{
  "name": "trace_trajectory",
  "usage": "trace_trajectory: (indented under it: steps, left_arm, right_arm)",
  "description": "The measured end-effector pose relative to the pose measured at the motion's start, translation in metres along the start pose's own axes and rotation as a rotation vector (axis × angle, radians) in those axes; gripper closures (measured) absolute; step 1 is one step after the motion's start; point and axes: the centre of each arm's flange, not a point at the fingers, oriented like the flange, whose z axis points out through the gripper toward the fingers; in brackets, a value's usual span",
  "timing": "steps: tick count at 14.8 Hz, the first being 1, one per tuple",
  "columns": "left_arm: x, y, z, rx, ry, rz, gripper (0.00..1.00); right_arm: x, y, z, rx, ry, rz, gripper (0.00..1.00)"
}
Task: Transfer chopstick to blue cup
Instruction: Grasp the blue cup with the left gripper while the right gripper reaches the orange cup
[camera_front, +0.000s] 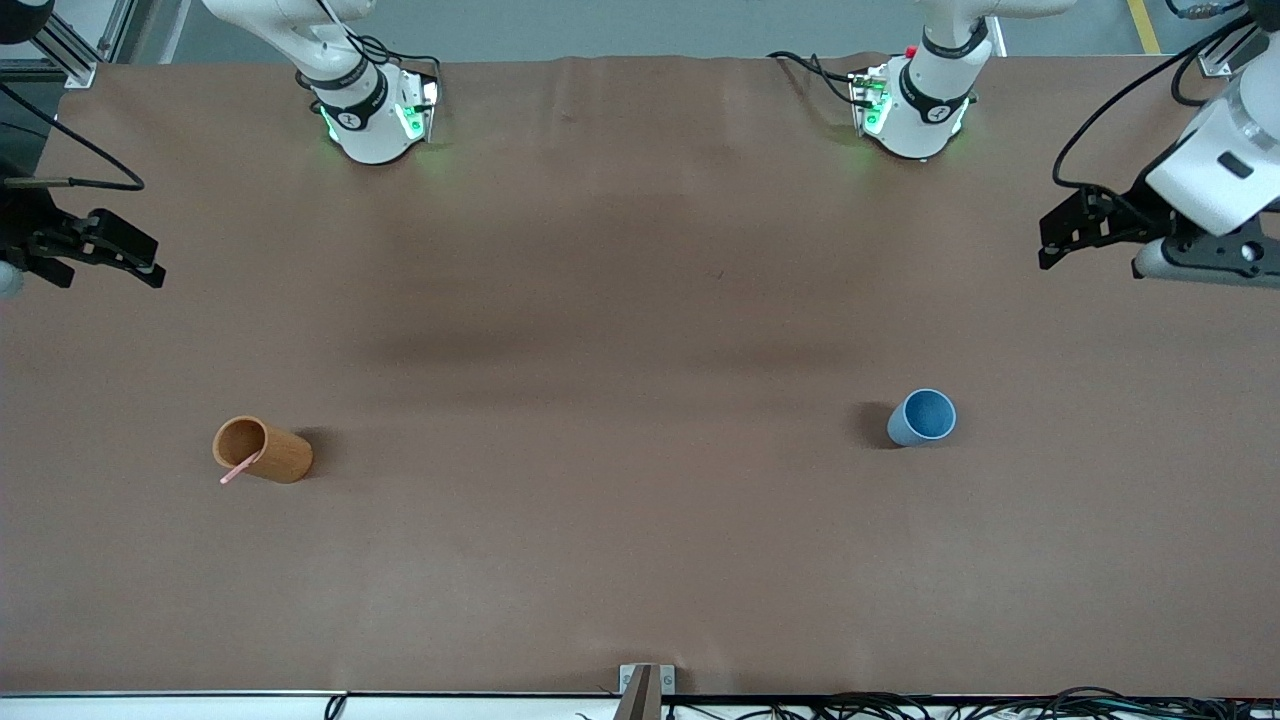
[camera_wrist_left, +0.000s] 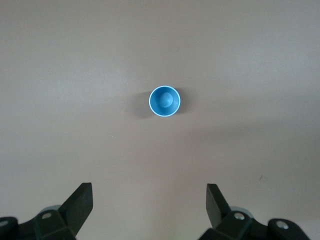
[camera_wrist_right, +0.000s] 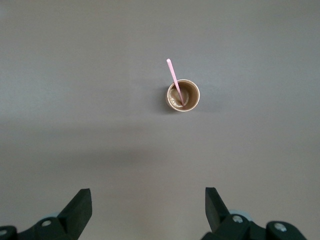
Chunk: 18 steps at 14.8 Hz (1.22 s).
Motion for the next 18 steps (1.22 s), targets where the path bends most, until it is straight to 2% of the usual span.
trace_trajectory:
  steps: [2, 6, 11, 14, 17, 18]
  left_arm:
    - [0.021, -0.01, 0.039, -0.001, -0.014, -0.018, 0.0]
    - [0.058, -0.019, 0.164, -0.003, -0.054, -0.031, 0.0]
    - [0.066, -0.022, 0.292, -0.003, -0.046, -0.037, 0.0]
    - [0.065, -0.024, 0.333, -0.003, -0.049, -0.041, 0.0]
    - [0.066, -0.024, 0.349, -0.015, -0.055, -0.055, 0.04]
    - [0.065, -0.024, 0.355, -0.02, -0.058, -0.06, 0.13]
  right_arm:
    - [0.0, 0.0, 0.0, 0.0, 0.0, 0.0, 0.0]
    - [0.0, 0.0, 0.0, 0.0, -0.001, 0.0, 0.0]
    - [0.0, 0.001, 0.001, 0.0, -0.001, 0.001, 0.0]
    - [0.001, 0.001, 0.0, 0.0, 0.002, 0.001, 0.0]
    - [0.007, 0.0, 0.002, 0.0, 0.032, 0.0, 0.0]
    - [0.013, 0.0, 0.007, 0.0, 0.044, 0.0, 0.0]
